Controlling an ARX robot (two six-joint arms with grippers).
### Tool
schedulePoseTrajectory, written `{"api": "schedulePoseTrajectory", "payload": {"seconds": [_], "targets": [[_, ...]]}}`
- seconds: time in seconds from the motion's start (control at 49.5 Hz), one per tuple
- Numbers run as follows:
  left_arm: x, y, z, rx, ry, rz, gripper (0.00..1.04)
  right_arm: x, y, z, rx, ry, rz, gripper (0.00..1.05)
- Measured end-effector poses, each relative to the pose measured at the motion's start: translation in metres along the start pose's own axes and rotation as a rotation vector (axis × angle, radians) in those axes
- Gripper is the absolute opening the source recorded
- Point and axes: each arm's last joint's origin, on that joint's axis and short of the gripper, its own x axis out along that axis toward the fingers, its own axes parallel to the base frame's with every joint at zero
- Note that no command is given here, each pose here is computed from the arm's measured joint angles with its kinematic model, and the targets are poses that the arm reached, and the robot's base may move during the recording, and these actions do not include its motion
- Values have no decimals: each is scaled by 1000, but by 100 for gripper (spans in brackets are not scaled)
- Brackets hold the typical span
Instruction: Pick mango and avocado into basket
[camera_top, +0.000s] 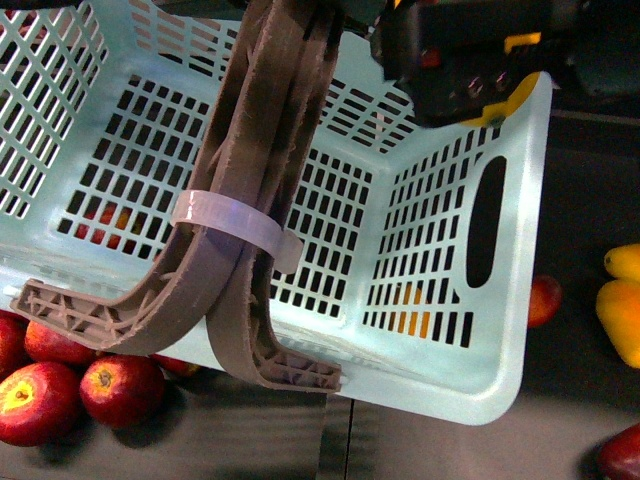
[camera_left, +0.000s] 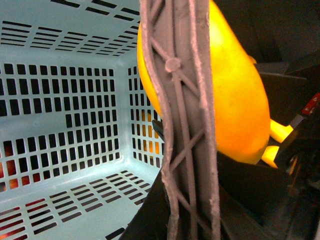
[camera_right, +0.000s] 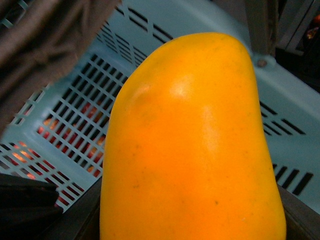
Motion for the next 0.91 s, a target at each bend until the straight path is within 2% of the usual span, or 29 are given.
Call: {"api": "schedulePoseTrajectory", "payload": {"seconds": [0.364, 0.566, 0.909], "targets": [[0, 5, 1, 15, -11, 56, 8, 21, 14, -12, 10, 35, -20, 63], [1, 4, 0, 23, -6, 41, 8, 31, 21, -25, -12, 71, 0, 63], [2, 5, -1, 23, -2, 52, 8, 38, 18, -36, -15, 60, -34, 63]]}}
